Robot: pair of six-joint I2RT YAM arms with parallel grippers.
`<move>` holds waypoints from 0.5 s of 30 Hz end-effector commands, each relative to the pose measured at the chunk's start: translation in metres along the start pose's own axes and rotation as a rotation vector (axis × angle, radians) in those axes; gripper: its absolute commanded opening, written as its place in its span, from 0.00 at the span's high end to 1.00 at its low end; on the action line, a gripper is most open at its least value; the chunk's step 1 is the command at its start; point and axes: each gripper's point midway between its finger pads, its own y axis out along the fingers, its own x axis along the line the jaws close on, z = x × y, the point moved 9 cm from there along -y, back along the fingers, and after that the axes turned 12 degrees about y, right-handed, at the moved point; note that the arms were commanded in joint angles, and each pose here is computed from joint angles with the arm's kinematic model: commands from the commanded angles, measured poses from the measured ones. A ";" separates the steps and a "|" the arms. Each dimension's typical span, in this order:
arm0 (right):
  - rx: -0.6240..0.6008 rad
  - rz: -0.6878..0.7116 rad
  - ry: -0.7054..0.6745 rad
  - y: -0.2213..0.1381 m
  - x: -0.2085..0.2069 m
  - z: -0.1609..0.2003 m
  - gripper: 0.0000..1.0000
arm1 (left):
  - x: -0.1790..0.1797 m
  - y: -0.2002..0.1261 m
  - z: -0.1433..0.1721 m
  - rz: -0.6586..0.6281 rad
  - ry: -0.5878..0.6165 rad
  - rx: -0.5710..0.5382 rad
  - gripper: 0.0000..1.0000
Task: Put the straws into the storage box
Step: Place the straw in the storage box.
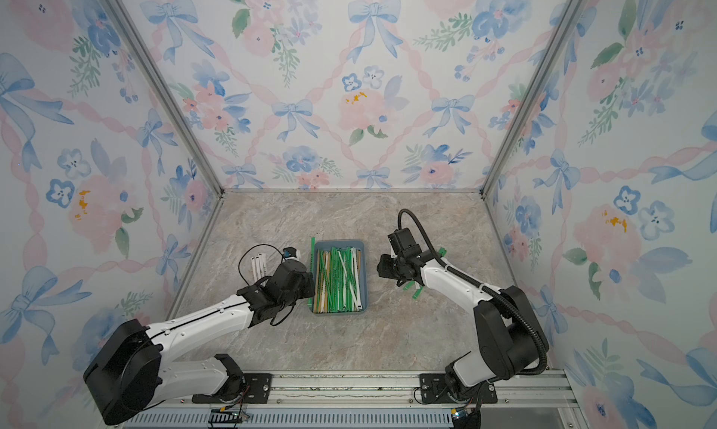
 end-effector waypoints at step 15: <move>0.007 0.001 0.009 -0.005 -0.002 0.002 0.54 | -0.031 0.032 0.013 0.081 0.023 0.077 0.96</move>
